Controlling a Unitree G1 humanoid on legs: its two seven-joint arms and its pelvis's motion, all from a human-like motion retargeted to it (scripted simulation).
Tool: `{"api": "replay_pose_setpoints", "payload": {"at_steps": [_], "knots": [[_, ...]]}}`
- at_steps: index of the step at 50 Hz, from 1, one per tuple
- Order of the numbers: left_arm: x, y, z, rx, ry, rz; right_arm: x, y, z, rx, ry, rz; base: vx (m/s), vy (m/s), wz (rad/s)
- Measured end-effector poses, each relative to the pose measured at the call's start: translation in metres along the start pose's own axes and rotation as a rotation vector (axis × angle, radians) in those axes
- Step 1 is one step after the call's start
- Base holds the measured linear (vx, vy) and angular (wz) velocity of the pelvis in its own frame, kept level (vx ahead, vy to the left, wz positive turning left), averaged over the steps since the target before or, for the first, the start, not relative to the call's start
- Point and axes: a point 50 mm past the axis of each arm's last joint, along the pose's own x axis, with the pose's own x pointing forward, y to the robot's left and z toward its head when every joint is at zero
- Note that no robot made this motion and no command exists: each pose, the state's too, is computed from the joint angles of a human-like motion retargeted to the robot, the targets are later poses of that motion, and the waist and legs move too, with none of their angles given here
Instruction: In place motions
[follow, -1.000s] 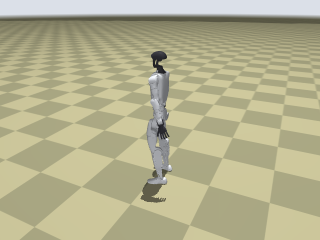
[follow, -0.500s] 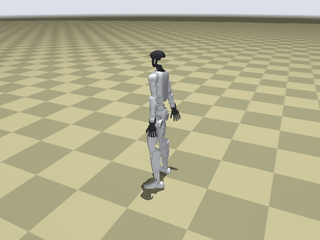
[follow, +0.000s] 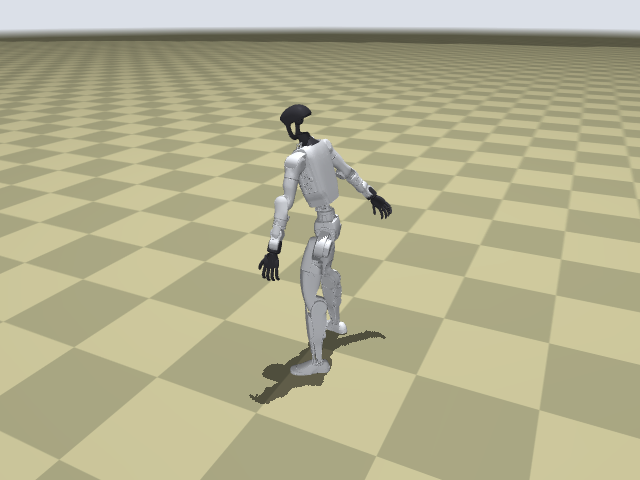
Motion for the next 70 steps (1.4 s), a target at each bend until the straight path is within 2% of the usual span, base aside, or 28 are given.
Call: {"api": "replay_pose_setpoints", "payload": {"at_steps": [3,6,10,13,18,21,25,33,39,42,45,48,51,55,58,61,64,67,70], "knots": [[-0.003,0.009,0.035,0.017,-0.099,0.034,0.001,0.002,-0.023,0.186,0.021,0.046,-0.16,-0.27,-0.54],[-0.008,0.020,0.068,-0.018,-0.171,0.083,0.000,-0.002,-0.018,0.367,-0.067,0.100,-0.51,-0.24,-0.84],[-0.023,0.068,0.102,-0.075,-0.237,0.202,-0.008,-0.021,0.002,0.539,-0.251,0.163,-0.46,-0.17,-0.76],[-0.036,0.101,0.119,-0.065,-0.289,0.291,-0.009,-0.028,-0.006,0.653,-0.294,0.179,-0.40,-0.13,-0.87],[-0.061,0.118,0.166,-0.081,-0.432,0.360,-0.007,-0.026,-0.039,0.883,-0.280,0.165,-0.23,-0.14,-1.00],[-0.074,0.115,0.193,-0.043,-0.518,0.363,-0.007,-0.027,-0.047,0.985,-0.295,0.140,-0.23,-0.17,-0.96],[-0.081,0.099,0.213,-0.014,-0.623,0.347,-0.010,-0.038,-0.041,1.001,-0.336,0.116,-0.12,0.08,-0.48],[-0.081,0.090,0.218,-0.099,-0.637,0.253,-0.023,-0.055,0.033,0.944,-0.607,0.145,0.02,0.16,-0.34],[-0.065,0.029,0.212,0.050,-0.598,0.067,-0.019,-0.051,0.022,0.994,-0.571,0.110,0.02,0.00,0.11],[-0.051,0.005,0.191,0.111,-0.574,0.008,-0.019,-0.059,0.014,1.049,-0.554,0.029,0.09,0.06,0.37],[-0.033,0.012,0.149,0.021,-0.525,-0.005,-0.026,-0.074,0.027,1.025,-0.598,-0.031,0.14,0.12,0.42],[-0.015,0.049,0.077,-0.081,-0.372,0.100,-0.040,-0.091,0.057,0.900,-0.680,-0.018,0.11,0.12,0.51],[-0.012,0.091,-0.029,-0.194,-0.085,0.220,-0.057,-0.105,0.089,0.702,-0.738,0.042,0.07,0.16,0.65],[-0.056,0.136,-0.168,-0.223,0.284,0.385,-0.077,-0.124,0.112,0.479,-0.727,0.069,-0.02,0.25,0.87],[-0.105,0.165,-0.233,-0.118,0.509,0.458,-0.090,-0.150,0.113,0.385,-0.679,-0.077,-0.10,0.15,1.19],[-0.144,0.193,-0.261,-0.021,0.644,0.500,-0.107,-0.177,0.112,0.333,-0.632,-0.224,-0.22,0.18,1.40],[-0.163,0.206,-0.272,-0.067,0.629,0.570,-0.124,-0.200,0.111,0.272,-0.604,-0.322,-0.22,-0.03,1.63],[-0.173,0.194,-0.292,-0.214,0.659,0.654,-0.144,-0.222,0.108,0.237,-0.605,-0.433,-0.14,-0.14,1.57],[-0.184,0.159,-0.320,-0.358,0.866,0.668,-0.159,-0.242,0.098,0.278,-0.603,-0.531,-0.15,-0.23,1.21]]}}
